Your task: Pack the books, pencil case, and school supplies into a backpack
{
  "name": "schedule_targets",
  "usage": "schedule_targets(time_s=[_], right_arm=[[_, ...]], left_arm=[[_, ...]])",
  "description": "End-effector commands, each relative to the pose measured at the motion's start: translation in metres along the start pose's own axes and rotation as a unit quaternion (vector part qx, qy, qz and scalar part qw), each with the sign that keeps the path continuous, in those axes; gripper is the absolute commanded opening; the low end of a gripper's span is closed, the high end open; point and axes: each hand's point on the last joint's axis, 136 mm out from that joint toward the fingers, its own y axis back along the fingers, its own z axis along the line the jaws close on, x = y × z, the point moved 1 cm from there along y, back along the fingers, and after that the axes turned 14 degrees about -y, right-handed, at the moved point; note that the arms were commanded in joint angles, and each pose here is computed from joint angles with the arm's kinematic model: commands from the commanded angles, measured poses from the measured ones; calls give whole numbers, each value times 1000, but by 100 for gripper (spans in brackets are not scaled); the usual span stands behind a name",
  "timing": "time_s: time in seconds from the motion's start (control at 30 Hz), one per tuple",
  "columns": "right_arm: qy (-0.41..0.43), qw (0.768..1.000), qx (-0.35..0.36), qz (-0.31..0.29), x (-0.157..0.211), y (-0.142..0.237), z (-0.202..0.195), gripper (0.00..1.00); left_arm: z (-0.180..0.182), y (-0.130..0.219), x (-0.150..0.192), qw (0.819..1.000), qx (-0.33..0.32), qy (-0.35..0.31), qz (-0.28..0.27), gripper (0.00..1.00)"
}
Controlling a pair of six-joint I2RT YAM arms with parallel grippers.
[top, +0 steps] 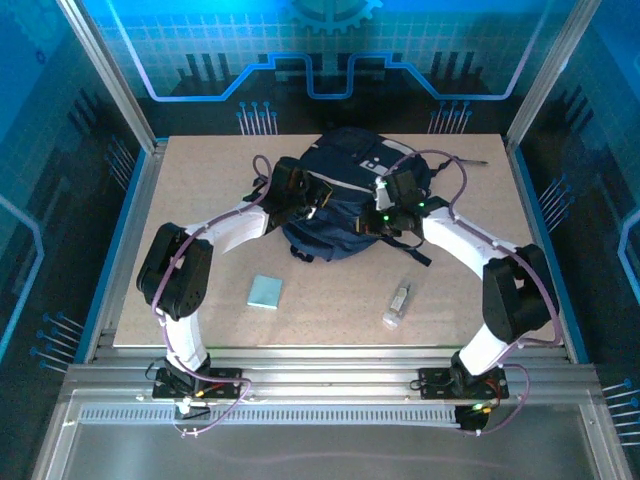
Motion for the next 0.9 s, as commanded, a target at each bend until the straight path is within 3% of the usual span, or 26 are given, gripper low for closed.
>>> schedule_targets(time_s=[0.0, 0.23, 0.27, 0.37, 0.47, 0.63, 0.87], right_arm=[[11, 998, 59, 36, 6, 6, -54, 0], [3, 995, 101, 1, -14, 18, -87, 0], [5, 996, 85, -1, -17, 20, -79, 0], [1, 1000, 4, 1, -19, 20, -45, 0], [8, 998, -55, 6, -20, 19, -11, 0], [27, 994, -104, 5, -23, 22, 30, 0], [56, 984, -170, 17, -17, 29, 83, 0]], left_arm=[[-22, 20, -31, 998, 27, -51, -21, 5], [-23, 31, -38, 998, 25, -61, -19, 3], [-25, 31, -37, 997, 25, -66, -16, 10], [-29, 27, -31, 997, 30, -67, 12, 50], [-31, 30, -23, 998, 38, -55, 16, 75], [-28, 34, 4, 998, 55, -13, 18, 77], [-18, 13, 38, 998, 48, 26, 33, 78]])
